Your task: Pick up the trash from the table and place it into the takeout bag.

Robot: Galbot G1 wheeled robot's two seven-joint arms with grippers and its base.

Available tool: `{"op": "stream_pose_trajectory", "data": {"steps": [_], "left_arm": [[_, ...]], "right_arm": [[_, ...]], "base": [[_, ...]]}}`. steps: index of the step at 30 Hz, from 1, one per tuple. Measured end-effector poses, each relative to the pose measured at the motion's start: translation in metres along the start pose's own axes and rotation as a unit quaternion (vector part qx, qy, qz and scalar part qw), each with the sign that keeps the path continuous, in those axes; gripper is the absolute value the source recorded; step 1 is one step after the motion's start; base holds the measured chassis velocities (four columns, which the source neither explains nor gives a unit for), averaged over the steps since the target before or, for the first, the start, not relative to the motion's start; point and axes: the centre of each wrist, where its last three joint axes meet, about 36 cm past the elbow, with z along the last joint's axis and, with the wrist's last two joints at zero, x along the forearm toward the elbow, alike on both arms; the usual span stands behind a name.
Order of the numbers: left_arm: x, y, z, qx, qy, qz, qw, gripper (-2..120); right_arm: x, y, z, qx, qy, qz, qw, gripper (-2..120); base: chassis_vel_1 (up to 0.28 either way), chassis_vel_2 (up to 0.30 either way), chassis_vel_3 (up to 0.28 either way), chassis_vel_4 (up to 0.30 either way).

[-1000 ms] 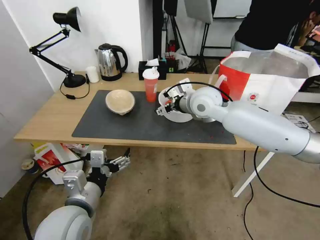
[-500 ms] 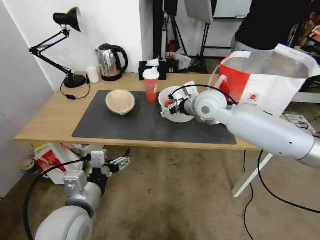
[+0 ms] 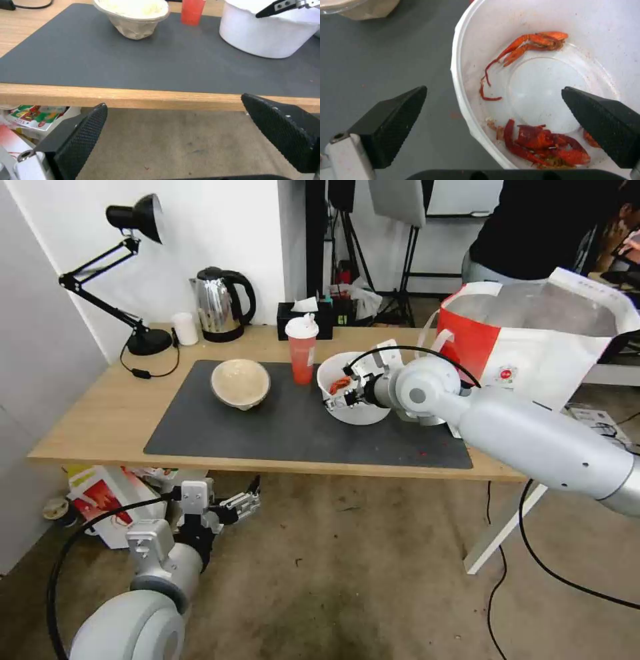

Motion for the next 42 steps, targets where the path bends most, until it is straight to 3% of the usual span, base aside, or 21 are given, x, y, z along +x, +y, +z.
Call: {"op": "stream_pose_trajectory", "data": {"steps": [32,42], "left_arm": [[-0.005,0.0,0.001,0.003,-0.003,0.001,1.0,100],[-0.005,0.0,0.002,0.003,-0.009,0.0,1.0,100]], "right_arm": [[-0.016,-0.005,0.003,-0.002,0.011,0.005,1.0,99],[-0.017,-0.004,0.003,0.001,0.012,0.004,1.0,67]], "base": [[0.0,0.0,0.0,0.0],[0.0,0.0,0.0,0.0]]}}
